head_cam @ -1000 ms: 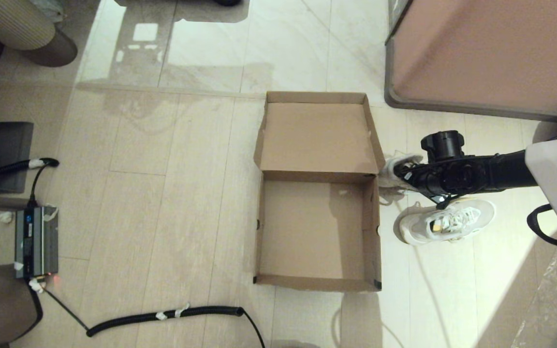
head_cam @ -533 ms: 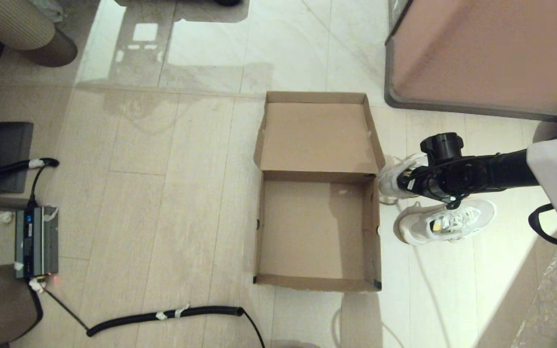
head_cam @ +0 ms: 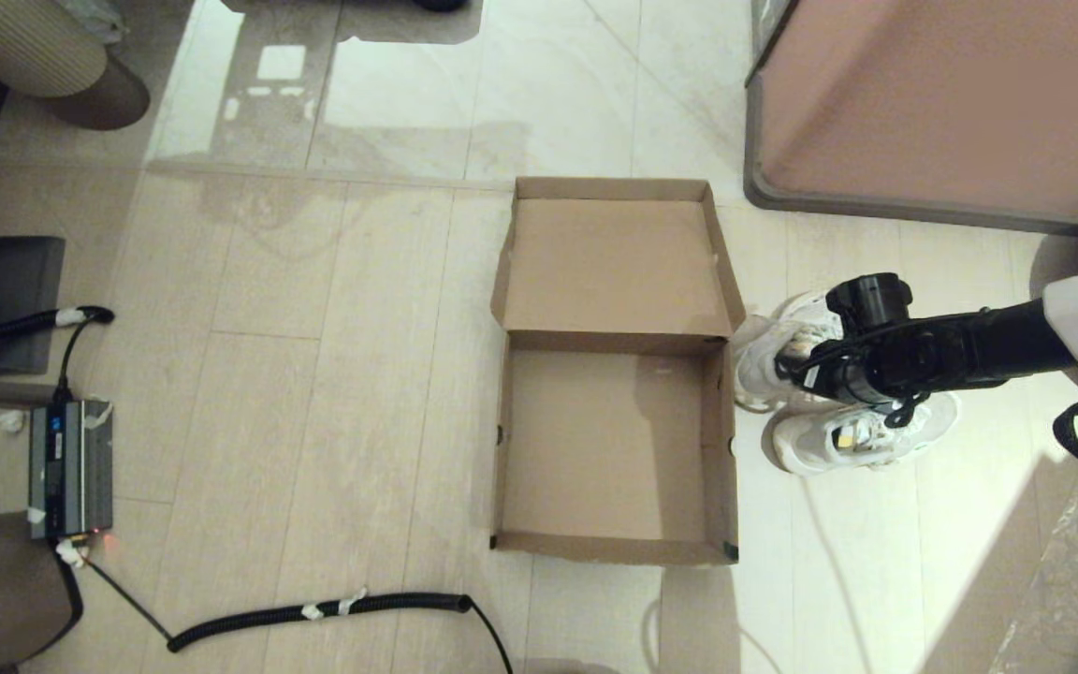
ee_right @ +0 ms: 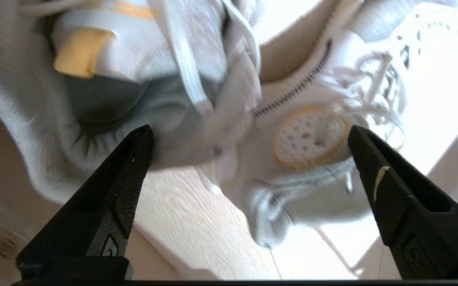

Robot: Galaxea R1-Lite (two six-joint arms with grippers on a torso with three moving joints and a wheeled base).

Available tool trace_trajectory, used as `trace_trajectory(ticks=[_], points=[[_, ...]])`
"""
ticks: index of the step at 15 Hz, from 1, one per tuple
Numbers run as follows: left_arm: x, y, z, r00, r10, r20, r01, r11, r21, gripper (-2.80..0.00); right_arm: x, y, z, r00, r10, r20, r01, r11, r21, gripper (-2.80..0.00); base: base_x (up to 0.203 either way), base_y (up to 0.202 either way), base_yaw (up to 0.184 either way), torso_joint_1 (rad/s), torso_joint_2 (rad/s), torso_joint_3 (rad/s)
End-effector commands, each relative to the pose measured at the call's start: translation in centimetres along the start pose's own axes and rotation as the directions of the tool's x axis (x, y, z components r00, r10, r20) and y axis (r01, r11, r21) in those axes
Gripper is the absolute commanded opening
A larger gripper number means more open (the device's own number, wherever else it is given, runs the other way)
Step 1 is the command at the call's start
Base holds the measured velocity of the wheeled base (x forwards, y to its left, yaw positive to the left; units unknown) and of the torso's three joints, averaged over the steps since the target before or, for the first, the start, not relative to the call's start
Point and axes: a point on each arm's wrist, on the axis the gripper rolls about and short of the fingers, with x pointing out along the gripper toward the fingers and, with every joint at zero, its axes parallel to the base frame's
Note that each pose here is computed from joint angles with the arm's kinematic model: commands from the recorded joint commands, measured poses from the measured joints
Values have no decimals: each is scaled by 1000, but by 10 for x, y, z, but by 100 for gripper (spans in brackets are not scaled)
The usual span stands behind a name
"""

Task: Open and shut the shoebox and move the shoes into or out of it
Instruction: Put the shoes into the shoe box

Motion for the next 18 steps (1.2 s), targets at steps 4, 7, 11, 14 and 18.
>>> trace_trajectory(ticks=[4,7,11,14,18], points=[[0,0,0,1000,0,0,0,1000,0,-280,-3,-11,-20,1000,-21,0,21,1000,15,0,0,0,0,0,0,0],[0,0,0,1000,-1,-1,1,1000,0,-280,-3,-11,-27,1000,-22,-20,24,995,93,0,0,0,0,0,0,0],[0,0,0,1000,0,0,0,1000,0,-280,-12,-13,-23,1000,-18,-12,19,995,93,0,0,0,0,0,0,0],[0,0,0,1000,0,0,0,1000,0,-280,-5,-7,-35,999,-11,-41,15,994,108,0,0,0,0,0,0,0],[0,0,0,1000,0,-1,0,1000,0,-280,11,-1,-55,995,7,-97,12,980,198,0,0,0,0,0,0,0]])
